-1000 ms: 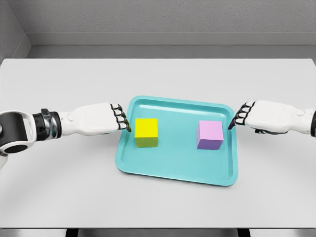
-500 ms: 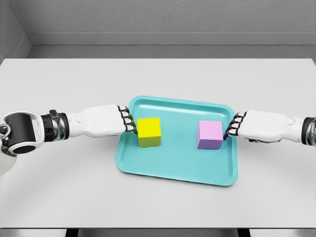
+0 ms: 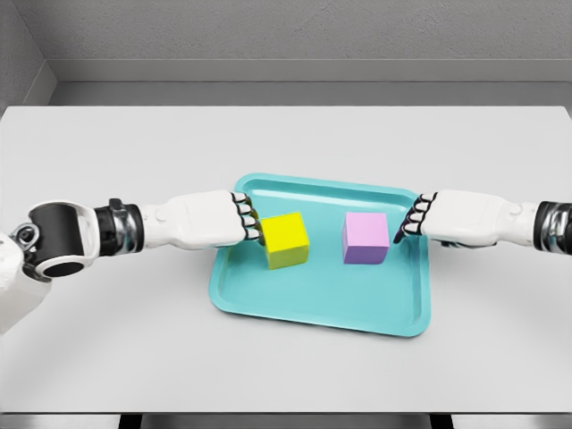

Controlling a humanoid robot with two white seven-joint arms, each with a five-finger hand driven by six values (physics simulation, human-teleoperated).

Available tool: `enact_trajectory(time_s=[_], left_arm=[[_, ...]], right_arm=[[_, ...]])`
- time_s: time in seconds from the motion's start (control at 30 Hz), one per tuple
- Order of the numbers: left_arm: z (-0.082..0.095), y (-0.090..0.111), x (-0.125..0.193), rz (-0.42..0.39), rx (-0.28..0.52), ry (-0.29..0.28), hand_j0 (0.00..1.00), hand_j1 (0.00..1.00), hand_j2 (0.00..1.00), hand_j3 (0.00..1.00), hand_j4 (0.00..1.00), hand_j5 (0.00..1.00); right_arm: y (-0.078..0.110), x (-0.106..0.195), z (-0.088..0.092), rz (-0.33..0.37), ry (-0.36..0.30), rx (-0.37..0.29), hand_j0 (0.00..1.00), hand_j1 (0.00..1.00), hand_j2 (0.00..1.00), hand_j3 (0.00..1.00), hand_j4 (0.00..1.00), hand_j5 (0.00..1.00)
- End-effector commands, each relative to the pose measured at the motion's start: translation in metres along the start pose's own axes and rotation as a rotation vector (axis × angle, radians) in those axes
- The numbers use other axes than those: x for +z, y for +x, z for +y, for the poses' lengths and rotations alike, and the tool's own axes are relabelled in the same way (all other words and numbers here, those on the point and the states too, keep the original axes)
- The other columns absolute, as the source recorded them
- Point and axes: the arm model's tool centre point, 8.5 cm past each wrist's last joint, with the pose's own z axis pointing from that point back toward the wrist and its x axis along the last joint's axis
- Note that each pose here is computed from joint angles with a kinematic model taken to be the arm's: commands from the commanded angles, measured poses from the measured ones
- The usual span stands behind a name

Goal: Push two cubes

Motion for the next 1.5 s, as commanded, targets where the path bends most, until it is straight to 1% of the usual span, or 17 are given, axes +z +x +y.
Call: enact_trajectory(time_s=[0.0,0.1,0.13,0.3,0.4,0.53,0.63,0.83,0.97,1.07,1.2,1.23,1.3,1.4,1.47], left_arm=[[0.002,0.001,-0.003,-0.003,0.005,0.01,0.77,0.77,0.77,0.77,0.77,0.77],[0.004,0.003,-0.006,-0.007,0.007,0.018,0.77,0.77,0.77,0.77,0.77,0.77],[0.004,0.004,-0.007,-0.011,0.008,0.009,0.77,0.77,0.77,0.77,0.77,0.77],[0.008,0.006,-0.013,-0.019,0.009,0.025,0.77,0.77,0.77,0.77,0.77,0.77],[0.009,0.008,-0.016,-0.025,0.01,0.023,0.77,0.77,0.77,0.77,0.77,0.77],[0.01,0.008,-0.017,-0.025,0.011,0.025,0.77,0.77,0.77,0.77,0.77,0.77],[0.011,0.007,-0.017,-0.024,0.008,0.026,0.77,0.77,0.77,0.77,0.77,0.77],[0.008,0.008,-0.017,-0.023,0.014,0.022,0.78,0.78,0.78,0.78,0.78,0.78],[0.003,0.004,-0.014,-0.015,0.021,0.007,0.77,0.77,0.77,0.77,0.77,0.77],[0.003,0.003,-0.013,-0.013,0.022,0.007,0.73,0.73,0.73,0.73,0.73,0.73],[-0.001,-0.002,-0.012,0.0,0.033,-0.006,0.73,0.73,0.73,0.73,0.73,0.73],[-0.001,-0.003,-0.013,0.001,0.031,-0.005,0.73,0.73,0.73,0.73,0.73,0.73],[0.0,-0.003,-0.013,0.002,0.03,-0.003,0.73,0.73,0.73,0.73,0.73,0.73],[0.001,-0.005,-0.015,0.004,0.033,-0.002,0.73,0.73,0.73,0.73,0.73,0.73],[0.002,-0.006,-0.015,0.005,0.029,-0.001,0.73,0.73,0.73,0.73,0.73,0.73]], right_arm=[[-0.001,0.001,-0.003,0.003,-0.005,0.0,0.76,0.76,0.76,0.76,0.76,0.76],[-0.002,-0.001,-0.008,0.001,-0.019,0.007,0.76,0.76,0.76,0.76,0.76,0.76],[0.001,-0.006,-0.009,-0.008,-0.026,0.005,0.76,0.76,0.76,0.76,0.76,0.76],[0.006,-0.015,-0.009,-0.026,-0.023,0.002,0.76,0.76,0.76,0.76,0.76,0.76],[0.005,-0.016,-0.009,-0.025,-0.021,0.002,0.76,0.76,0.76,0.76,0.76,0.76],[0.004,-0.015,-0.006,-0.021,-0.013,-0.003,0.76,0.76,0.76,0.76,0.76,0.76],[-0.003,-0.013,0.001,-0.001,0.001,-0.024,0.76,0.76,0.76,0.76,0.76,0.76],[-0.004,-0.009,0.003,0.004,0.01,-0.023,0.76,0.76,0.76,0.76,0.76,0.76],[-0.003,-0.013,0.002,-0.002,0.006,-0.02,0.76,0.76,0.76,0.76,0.76,0.76],[-0.004,-0.014,0.004,0.003,0.012,-0.02,0.76,0.76,0.76,0.76,0.76,0.76],[-0.002,-0.02,-0.003,-0.006,-0.007,-0.014,0.76,0.76,0.76,0.76,0.76,0.76],[-0.002,-0.021,-0.002,-0.009,0.009,-0.013,0.76,0.76,0.76,0.76,0.76,0.76],[0.002,-0.027,-0.003,-0.021,-0.002,-0.018,0.76,0.76,0.76,0.76,0.76,0.76],[0.003,-0.028,-0.002,-0.027,0.01,-0.018,0.76,0.76,0.76,0.76,0.76,0.76],[0.005,-0.031,-0.004,-0.033,0.001,-0.016,0.76,0.76,0.76,0.76,0.76,0.76]])
